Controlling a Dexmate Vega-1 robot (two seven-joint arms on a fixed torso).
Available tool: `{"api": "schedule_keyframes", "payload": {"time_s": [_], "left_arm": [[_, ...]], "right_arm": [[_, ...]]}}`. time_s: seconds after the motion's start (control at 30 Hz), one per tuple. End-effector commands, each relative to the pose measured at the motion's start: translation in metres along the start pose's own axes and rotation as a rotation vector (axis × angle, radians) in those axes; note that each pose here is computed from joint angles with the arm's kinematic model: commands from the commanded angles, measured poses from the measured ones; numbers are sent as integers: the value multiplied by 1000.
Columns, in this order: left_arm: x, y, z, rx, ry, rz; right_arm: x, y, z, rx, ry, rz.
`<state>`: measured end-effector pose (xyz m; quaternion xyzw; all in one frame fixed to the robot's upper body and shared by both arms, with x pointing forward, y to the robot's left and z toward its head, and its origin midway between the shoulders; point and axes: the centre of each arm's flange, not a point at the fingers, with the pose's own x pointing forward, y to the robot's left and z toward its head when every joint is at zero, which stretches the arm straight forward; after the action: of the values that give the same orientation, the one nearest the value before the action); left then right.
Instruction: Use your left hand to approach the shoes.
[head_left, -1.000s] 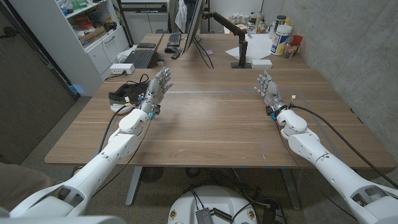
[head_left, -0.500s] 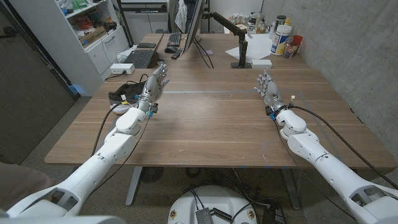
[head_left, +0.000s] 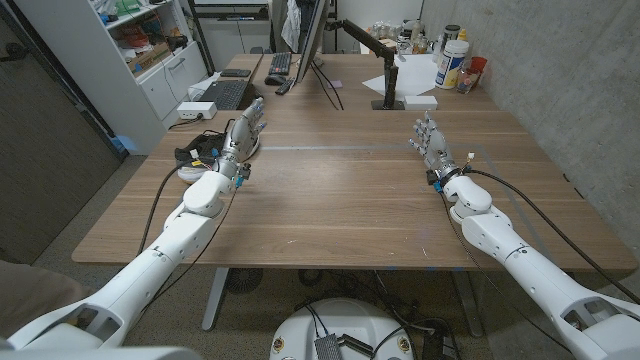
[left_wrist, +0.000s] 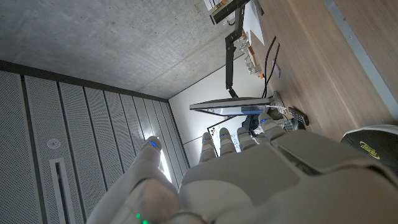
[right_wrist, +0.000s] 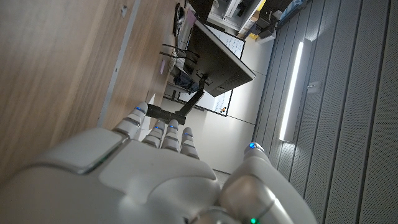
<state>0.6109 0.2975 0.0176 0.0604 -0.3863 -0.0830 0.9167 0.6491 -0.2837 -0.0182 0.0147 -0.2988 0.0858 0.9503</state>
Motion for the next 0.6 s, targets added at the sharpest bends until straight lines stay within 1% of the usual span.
{"api": "schedule_keyframes", "payload": {"time_s": [0.03, 0.1, 0.13, 0.2, 0.23, 0.4, 0.43, 0.5, 0.53, 0.6], "left_arm": [[-3, 8, 14, 99, -43, 41], [-3, 8, 14, 101, -42, 42], [-4, 9, 19, 131, -52, 45], [-4, 9, 19, 133, -52, 46], [-6, 9, 22, 156, -62, 58], [-5, 10, 25, 179, -70, 63], [-5, 11, 28, 209, -76, 69], [-5, 11, 28, 211, -75, 70], [-5, 12, 31, 243, -83, 84], [-5, 12, 31, 245, -83, 86]], "right_arm": [[1, 1, 0, -4, 0, 0], [1, 1, 0, -4, 0, 1], [1, -1, 1, -5, -2, -1], [1, -1, 1, -5, -2, -1], [0, -1, 1, -4, -5, -3], [-1, -2, 2, -5, -6, -4], [-2, -3, 3, -4, -5, -8], [-2, -3, 3, -4, -4, -8], [-2, -4, 3, -1, -4, -13], [-2, -4, 3, -1, -3, -13]]}}
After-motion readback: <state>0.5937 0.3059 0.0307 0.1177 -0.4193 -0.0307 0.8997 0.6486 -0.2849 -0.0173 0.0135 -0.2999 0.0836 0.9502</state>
